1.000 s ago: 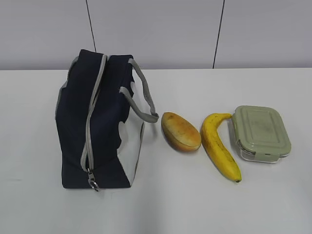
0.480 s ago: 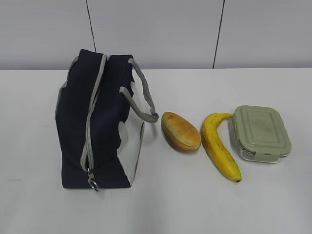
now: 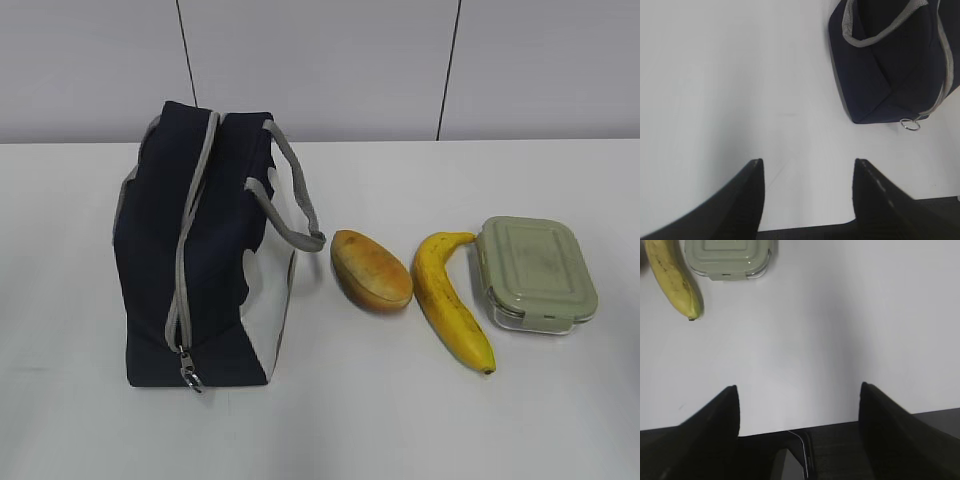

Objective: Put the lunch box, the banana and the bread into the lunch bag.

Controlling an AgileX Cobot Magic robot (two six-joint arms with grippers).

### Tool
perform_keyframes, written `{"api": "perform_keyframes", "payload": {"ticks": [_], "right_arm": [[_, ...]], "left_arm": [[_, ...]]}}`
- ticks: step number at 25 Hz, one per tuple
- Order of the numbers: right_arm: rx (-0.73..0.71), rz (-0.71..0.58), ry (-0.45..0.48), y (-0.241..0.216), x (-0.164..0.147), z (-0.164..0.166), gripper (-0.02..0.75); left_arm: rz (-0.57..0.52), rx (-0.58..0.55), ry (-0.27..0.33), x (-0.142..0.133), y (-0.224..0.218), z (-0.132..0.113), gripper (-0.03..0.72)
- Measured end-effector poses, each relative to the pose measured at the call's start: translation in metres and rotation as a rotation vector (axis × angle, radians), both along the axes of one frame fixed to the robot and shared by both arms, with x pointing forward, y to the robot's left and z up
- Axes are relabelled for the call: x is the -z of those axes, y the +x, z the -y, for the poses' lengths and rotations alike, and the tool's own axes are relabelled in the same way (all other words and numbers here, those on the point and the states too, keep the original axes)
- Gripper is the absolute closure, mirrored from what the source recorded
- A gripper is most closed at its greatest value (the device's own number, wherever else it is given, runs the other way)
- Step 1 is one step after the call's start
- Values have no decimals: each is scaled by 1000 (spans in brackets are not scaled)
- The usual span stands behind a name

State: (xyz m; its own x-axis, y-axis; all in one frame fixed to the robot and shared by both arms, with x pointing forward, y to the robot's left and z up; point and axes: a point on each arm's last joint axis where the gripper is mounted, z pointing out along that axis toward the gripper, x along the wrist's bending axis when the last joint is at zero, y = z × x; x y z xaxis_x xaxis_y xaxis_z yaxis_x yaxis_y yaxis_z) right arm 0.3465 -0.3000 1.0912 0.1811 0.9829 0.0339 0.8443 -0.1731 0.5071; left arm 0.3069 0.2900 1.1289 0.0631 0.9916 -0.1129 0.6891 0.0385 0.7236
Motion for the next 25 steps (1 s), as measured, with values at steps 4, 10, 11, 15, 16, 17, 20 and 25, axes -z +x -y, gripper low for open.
{"api": "perform_keyframes", "payload": {"ticks": [4, 10, 11, 15, 16, 17, 20, 25], "right_arm": [[2, -29, -3, 25, 2, -2, 178], [10, -77, 0, 65, 5, -5, 179], [9, -77, 0, 72, 4, -5, 178], [16, -100, 4, 102, 5, -6, 179], [26, -101, 17, 109, 5, -5, 179], [33, -114, 34, 118, 7, -5, 178], [45, -126, 93, 141, 9, 1, 179], [51, -148, 212, 171, 21, 24, 179]], "left_arm": [[-68, 7, -10, 1, 16, 3, 264], [-121, 13, -23, 5, 27, 5, 264], [-126, 13, -25, 5, 28, 6, 264], [-129, 19, -40, 5, 28, 7, 264], [-129, 20, -44, 5, 28, 7, 264], [-129, 21, -46, 5, 28, 7, 264], [-141, 22, -49, 7, 30, 8, 264], [-179, 21, -46, 10, 37, 9, 264]]}}
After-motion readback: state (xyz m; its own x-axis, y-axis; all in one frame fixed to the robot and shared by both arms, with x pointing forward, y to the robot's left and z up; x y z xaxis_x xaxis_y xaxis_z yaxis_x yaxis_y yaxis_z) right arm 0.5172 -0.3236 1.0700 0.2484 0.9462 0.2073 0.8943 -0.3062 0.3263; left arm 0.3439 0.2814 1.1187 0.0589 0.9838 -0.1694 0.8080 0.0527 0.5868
